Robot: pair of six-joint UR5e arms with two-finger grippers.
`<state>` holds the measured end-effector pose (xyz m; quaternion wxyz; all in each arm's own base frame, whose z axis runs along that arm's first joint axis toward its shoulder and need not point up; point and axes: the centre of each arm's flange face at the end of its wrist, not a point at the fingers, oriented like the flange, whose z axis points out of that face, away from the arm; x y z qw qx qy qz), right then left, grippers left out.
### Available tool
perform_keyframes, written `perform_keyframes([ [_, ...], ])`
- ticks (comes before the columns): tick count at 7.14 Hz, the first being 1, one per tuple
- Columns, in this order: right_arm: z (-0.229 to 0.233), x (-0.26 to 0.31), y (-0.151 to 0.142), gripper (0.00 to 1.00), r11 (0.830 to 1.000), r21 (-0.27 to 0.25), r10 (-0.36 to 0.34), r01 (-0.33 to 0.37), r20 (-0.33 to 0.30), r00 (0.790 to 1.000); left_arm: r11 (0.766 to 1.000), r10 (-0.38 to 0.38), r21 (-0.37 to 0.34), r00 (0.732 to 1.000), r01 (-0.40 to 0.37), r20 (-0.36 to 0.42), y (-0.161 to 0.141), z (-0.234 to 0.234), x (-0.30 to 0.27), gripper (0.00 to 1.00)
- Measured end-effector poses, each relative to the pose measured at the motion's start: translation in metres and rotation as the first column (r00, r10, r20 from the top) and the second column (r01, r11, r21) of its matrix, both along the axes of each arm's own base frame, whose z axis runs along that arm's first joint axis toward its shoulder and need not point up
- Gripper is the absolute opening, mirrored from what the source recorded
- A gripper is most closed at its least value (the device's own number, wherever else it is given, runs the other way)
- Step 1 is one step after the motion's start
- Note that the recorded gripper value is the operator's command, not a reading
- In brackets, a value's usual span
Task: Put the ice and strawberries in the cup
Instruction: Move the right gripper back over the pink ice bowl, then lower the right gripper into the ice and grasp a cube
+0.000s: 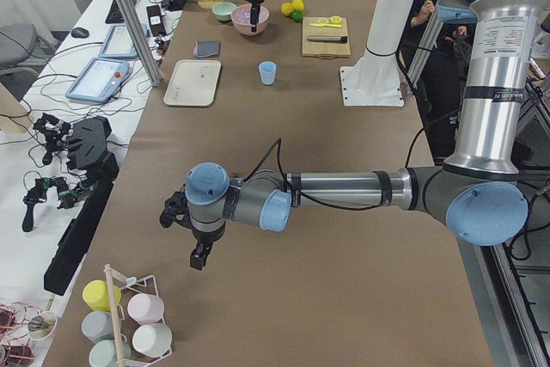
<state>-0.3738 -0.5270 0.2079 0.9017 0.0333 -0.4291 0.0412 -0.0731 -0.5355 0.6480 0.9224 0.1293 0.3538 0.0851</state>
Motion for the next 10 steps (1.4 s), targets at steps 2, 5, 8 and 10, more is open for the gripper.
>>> perform_keyframes([
  [2, 0.054, 0.051, -0.02, 0.98, 0.997, -0.049, 0.053, -0.057, -0.082, 0.995, 1.0, -0.002, 0.001, 1.0, 0.002, 0.0, -0.001, -0.001, 0.0, 0.98],
  [5, 0.123, 0.094, -0.033, 0.94, 0.925, -0.261, 0.24, -0.278, -0.167, 0.956, 1.0, -0.002, 0.01, 1.0, 0.002, 0.0, -0.003, -0.006, 0.0, 0.98],
  [8, 0.168, 0.082, -0.046, 0.86, 0.844, -0.36, 0.333, -0.398, -0.23, 0.914, 1.0, -0.002, 0.02, 1.0, 0.002, 0.0, -0.006, -0.011, 0.0, 0.98],
  [10, 0.194, 0.059, -0.052, 0.81, 0.834, -0.37, 0.341, -0.41, -0.24, 0.909, 1.0, -0.002, 0.024, 1.0, 0.002, 0.0, -0.006, -0.013, 0.0, 0.98],
])
